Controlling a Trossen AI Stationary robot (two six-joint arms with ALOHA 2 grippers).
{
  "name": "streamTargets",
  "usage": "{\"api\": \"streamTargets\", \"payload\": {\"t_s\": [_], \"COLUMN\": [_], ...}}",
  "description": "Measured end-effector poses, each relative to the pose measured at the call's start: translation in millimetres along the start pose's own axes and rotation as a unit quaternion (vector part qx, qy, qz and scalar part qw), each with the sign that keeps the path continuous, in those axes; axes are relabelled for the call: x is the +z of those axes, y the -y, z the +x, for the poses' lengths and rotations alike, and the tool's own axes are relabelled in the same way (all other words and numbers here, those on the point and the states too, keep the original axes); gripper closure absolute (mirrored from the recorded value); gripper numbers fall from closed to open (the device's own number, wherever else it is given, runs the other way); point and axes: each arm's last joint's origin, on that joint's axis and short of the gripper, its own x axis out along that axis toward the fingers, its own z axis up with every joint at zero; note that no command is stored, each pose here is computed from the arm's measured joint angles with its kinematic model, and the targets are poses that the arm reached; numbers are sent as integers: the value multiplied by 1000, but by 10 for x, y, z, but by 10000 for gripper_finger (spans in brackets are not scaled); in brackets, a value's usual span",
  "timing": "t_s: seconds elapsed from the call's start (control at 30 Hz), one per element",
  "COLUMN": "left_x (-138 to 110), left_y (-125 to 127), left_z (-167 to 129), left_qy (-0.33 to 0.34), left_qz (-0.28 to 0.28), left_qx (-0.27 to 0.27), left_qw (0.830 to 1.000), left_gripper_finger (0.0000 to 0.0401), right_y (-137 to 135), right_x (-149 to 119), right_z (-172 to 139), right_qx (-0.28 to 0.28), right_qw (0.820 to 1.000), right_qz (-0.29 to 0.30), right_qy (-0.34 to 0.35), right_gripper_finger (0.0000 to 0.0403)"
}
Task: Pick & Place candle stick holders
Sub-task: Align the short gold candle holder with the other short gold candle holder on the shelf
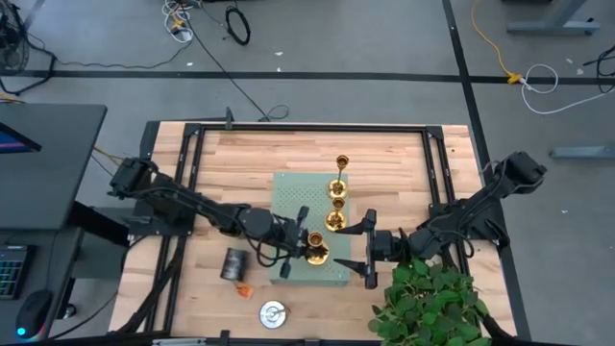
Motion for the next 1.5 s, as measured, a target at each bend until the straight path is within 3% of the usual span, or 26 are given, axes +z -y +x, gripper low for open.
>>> {"api": "streamTargets", "payload": {"t_s": [0.27,0.63,0.87,1.27,1.5], "left_x": [64,-43,-76,-81,-77], "left_y": [-35,-50,-49,-45,-45], "left_z": [-2,58,112,358,364], "left_qy": [33,18,43,25,20], "left_qz": [-1,-1,-4,-2,-3], "left_qx": [0,2,-8,-22,-22], "left_qw": [999,1000,999,999,1000], "left_gripper_finger": [386,386,386,385,385], "right_y": [57,110,115,115,117], "right_x": [-63,-123,-101,-121,-127], "right_z": [123,275,287,290,290], "right_qx": [-18,21,34,35,31], "right_qw": [1000,999,998,998,998], "right_qz": [0,15,19,17,17], "right_qy": [14,45,54,45,42], "right_gripper_finger": [94,122,128,132,191]}}
